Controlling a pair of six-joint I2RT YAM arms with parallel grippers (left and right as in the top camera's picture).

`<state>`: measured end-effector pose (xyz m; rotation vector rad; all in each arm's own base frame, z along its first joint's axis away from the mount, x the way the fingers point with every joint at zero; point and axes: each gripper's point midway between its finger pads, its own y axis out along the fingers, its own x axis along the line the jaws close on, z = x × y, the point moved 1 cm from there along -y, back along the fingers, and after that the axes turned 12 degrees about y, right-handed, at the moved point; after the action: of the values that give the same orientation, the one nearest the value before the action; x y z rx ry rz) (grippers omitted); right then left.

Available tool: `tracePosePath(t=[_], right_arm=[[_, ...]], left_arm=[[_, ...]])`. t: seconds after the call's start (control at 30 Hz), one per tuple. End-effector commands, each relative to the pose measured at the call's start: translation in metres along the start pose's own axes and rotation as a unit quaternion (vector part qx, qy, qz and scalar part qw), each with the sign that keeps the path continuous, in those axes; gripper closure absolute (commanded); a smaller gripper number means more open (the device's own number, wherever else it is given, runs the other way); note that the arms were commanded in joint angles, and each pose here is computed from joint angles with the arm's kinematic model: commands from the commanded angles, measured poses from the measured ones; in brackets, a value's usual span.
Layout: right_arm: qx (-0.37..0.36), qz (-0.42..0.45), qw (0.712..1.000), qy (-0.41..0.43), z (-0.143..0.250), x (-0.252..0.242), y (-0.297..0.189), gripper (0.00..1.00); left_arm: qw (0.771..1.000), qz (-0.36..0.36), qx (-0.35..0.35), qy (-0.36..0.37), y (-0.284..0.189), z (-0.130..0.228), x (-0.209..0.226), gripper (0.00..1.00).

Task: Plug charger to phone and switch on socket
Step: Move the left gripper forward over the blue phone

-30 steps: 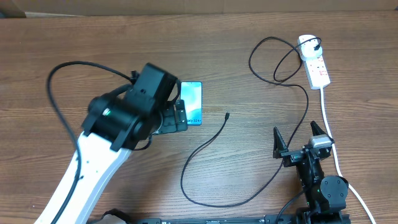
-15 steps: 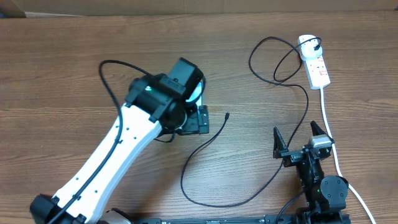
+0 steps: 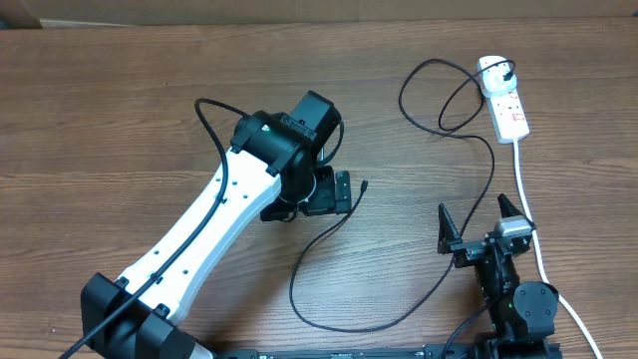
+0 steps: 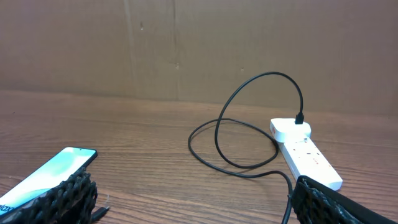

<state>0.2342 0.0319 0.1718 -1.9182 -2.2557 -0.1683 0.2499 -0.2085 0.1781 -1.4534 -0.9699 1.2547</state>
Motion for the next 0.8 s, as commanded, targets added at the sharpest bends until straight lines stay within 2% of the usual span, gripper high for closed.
tracePosePath(t=[0.0, 0.27, 0.4, 0.53, 0.77], right_arm=[[-0.002, -0.002, 1.0, -0.001, 0.002, 0.001, 0.0, 0.0], [-0.002, -0.002, 1.0, -0.001, 0.002, 0.001, 0.0, 0.0], [-0.002, -0.002, 1.0, -0.001, 0.002, 0.001, 0.0, 0.0], [-0.002, -0.002, 1.0, -0.001, 0.002, 0.001, 0.0, 0.0], [-0.002, -0.002, 1.0, -0.001, 0.002, 0.001, 0.0, 0.0]], left_arm=[[0.999, 0.038, -0.004, 0.015, -0.004, -0.003, -0.019, 0.0], [0.997, 0.029, -0.01, 0.073, 0.0, 0.006, -0.035, 0.0], [0.992, 0.002, -0.065, 0.109, -0.011, 0.012, -0.054, 0.0], [0.987, -0.038, -0.131, 0.082, -0.027, 0.01, -0.055, 0.0], [0.985, -0.071, -0.154, 0.04, -0.025, -0.009, -0.037, 0.0]])
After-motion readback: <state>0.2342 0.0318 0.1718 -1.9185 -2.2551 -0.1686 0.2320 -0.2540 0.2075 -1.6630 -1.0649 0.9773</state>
